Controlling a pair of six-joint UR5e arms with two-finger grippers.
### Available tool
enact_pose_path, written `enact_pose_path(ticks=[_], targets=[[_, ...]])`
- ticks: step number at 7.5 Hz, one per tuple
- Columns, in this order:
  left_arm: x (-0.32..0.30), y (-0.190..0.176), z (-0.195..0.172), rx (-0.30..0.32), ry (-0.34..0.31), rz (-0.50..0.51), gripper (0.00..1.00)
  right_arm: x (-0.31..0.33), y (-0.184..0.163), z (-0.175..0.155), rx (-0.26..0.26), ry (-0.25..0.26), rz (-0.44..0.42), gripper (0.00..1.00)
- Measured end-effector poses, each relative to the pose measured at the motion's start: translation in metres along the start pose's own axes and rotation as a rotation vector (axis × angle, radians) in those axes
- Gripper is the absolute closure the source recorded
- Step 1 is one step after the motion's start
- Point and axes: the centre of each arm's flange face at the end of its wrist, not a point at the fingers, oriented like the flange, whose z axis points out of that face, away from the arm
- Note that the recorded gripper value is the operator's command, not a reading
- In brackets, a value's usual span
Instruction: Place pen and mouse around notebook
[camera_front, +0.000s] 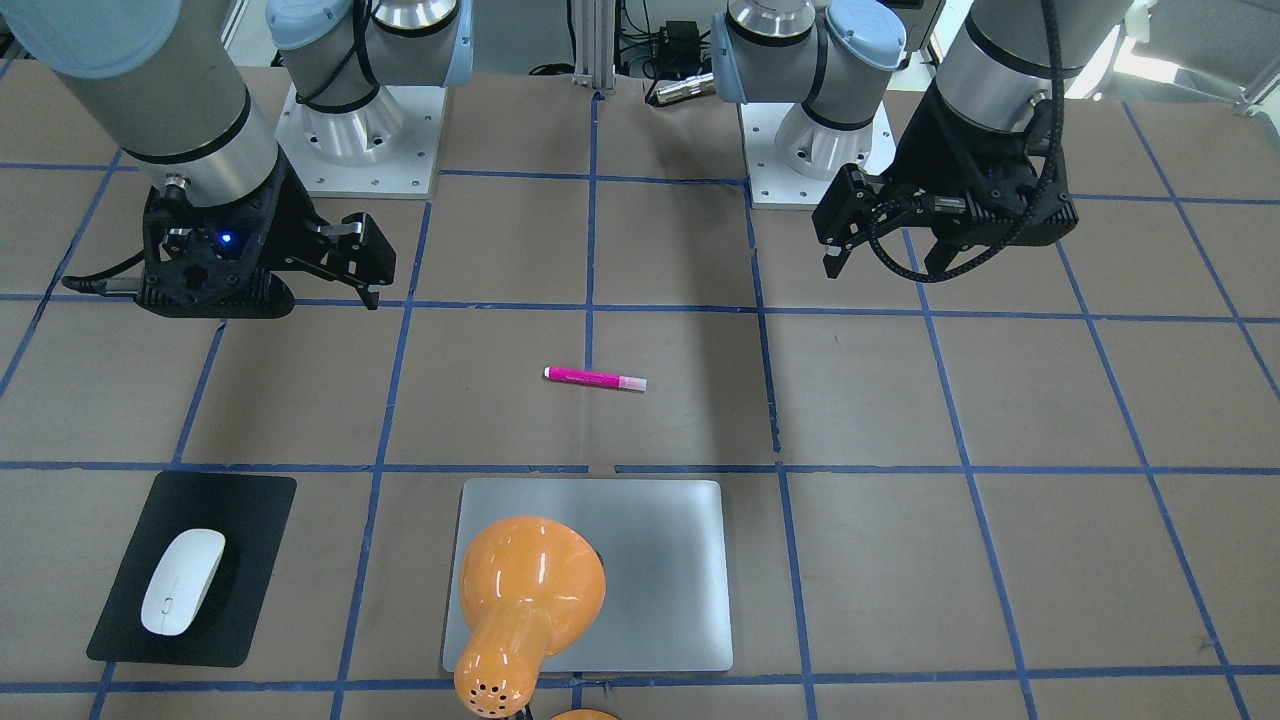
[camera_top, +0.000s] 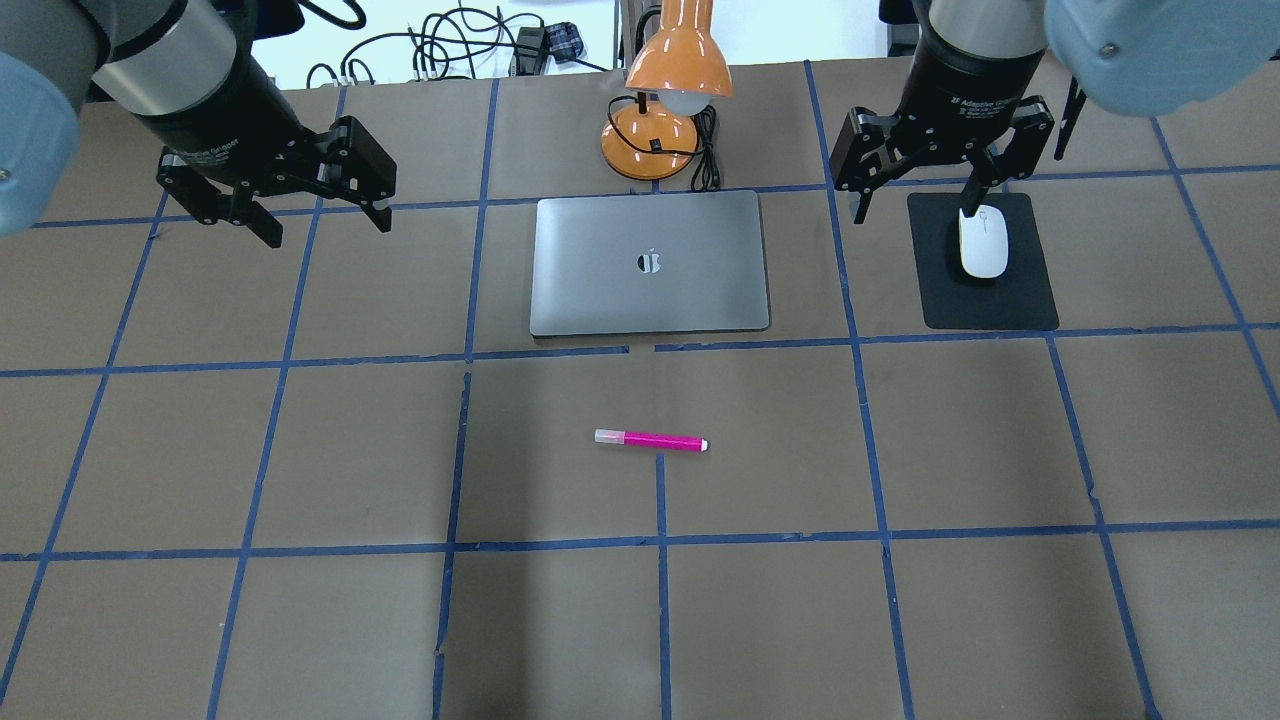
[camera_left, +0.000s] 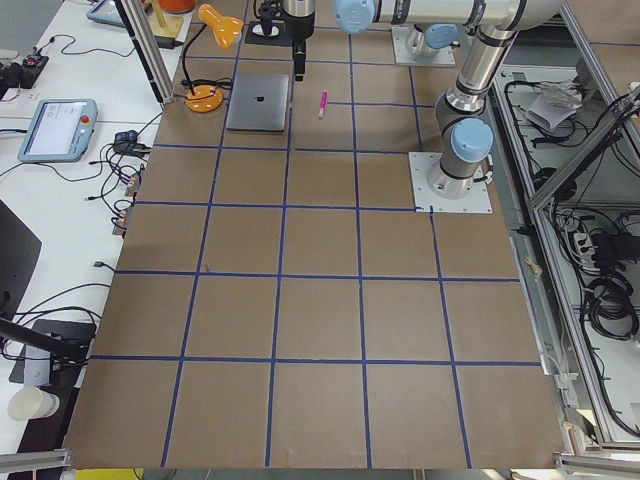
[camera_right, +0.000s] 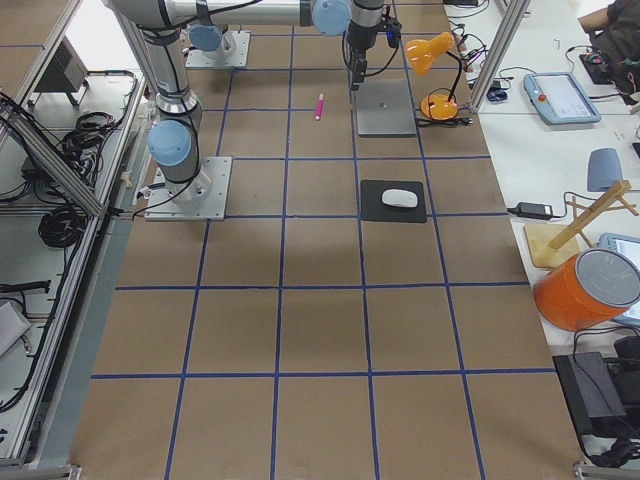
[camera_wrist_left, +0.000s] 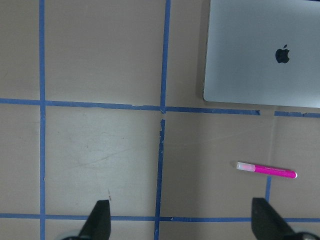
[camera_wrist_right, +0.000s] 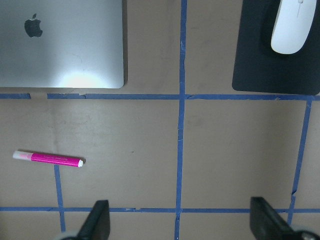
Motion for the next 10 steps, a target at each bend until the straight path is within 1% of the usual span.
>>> enact_pose_path(ticks=[8, 10], targets=[[0.0000, -0.0001, -0.0030, 0.005, -0.001, 0.001, 0.00, 0.0007, 0.0006, 0.0039, -0.009, 0.002, 0.005, 0.00], [0.0000, 0.0000, -0.0035, 0.006, -0.002, 0.001, 0.00, 0.0008, 0.0035, 0.0010, -0.001, 0.007, 0.007, 0.00]])
